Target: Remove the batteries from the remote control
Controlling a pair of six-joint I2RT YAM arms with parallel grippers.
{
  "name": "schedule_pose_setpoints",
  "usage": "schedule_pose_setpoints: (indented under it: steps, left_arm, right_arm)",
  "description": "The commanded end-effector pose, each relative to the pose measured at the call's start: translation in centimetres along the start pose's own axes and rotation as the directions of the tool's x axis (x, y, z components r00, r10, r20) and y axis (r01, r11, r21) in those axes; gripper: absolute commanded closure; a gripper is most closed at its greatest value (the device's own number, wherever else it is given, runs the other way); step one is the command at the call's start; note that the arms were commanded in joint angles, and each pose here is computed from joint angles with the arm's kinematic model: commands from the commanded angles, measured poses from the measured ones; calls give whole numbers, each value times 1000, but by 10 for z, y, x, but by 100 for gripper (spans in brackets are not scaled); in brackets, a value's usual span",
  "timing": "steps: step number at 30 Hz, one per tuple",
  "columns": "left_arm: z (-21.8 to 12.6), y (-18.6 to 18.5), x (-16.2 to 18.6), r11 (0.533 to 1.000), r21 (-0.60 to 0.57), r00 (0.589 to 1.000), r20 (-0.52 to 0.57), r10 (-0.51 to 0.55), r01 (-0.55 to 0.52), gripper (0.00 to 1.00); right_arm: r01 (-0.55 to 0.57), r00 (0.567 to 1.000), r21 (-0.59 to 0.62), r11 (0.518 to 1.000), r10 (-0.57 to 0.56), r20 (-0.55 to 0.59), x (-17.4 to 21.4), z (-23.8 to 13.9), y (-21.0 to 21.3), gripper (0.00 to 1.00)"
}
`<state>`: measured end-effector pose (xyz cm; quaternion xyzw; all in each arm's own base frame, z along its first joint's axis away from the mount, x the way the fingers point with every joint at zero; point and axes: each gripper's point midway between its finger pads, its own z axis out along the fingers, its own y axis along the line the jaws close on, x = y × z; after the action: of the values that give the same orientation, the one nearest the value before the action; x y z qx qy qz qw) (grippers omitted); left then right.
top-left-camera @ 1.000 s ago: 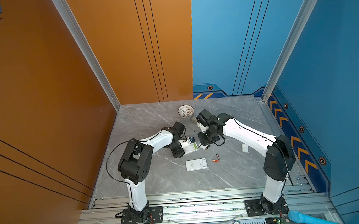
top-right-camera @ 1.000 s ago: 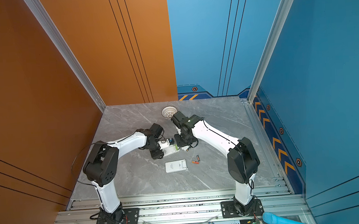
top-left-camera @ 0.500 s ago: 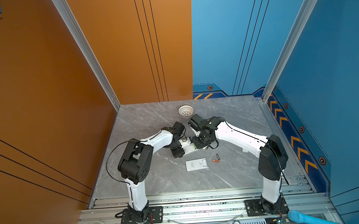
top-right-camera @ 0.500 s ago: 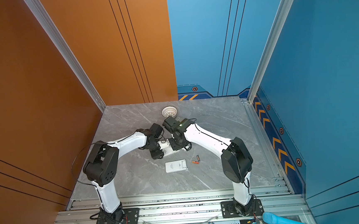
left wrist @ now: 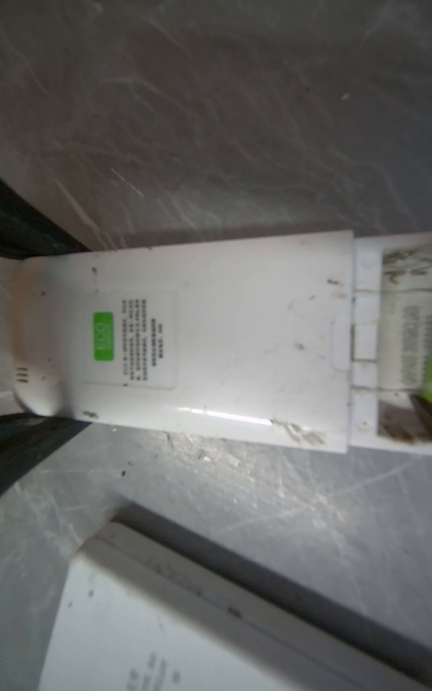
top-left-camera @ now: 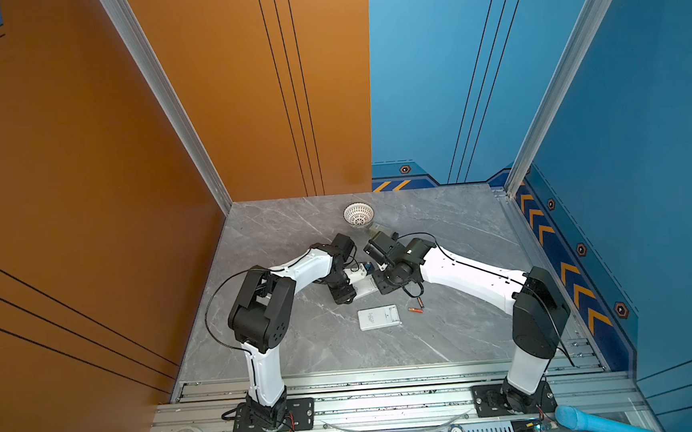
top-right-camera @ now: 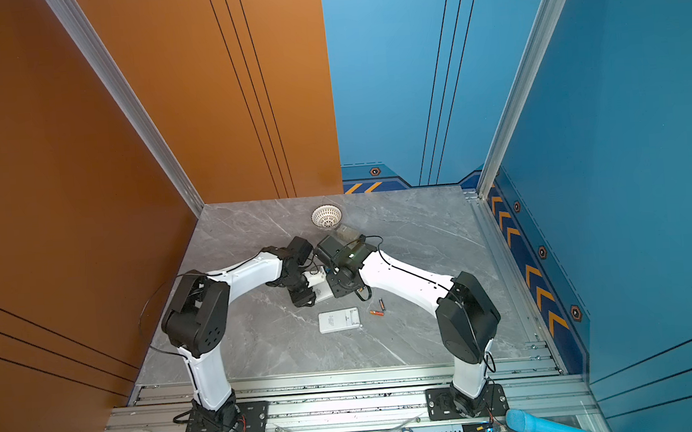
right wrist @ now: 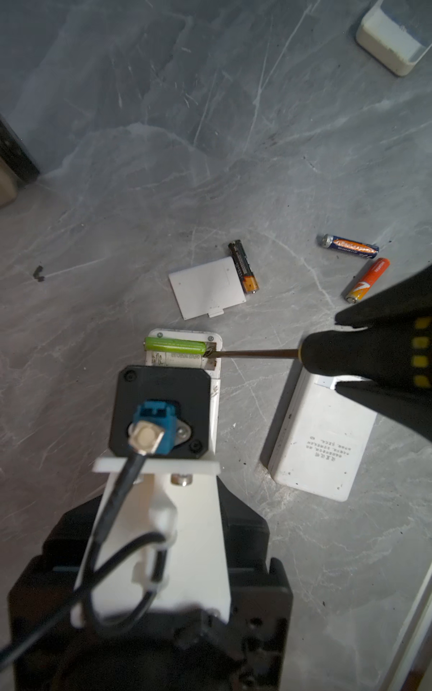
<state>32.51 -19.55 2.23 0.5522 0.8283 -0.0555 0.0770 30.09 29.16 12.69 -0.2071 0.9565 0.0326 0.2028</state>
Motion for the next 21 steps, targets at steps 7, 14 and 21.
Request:
schedule_pose_setpoints:
  steps: [7, 14, 21]
  left_arm:
    - [-9, -50, -7, 939, 328, 995, -9, -103, 100, 88]
    - [-8, -50, -6, 929, 348, 991, -27, -129, 130, 91]
    - [-2, -27, 3, 957, 245, 987, -65, -144, 156, 87]
  right_arm:
    - [-84, 988, 239, 967, 51, 143, -13, 7, -36, 100]
    - [-143, 970, 183, 973, 101, 222, -15, 0, -39, 100]
    - [-185, 961, 129, 974, 152, 230, -8, -17, -49, 100]
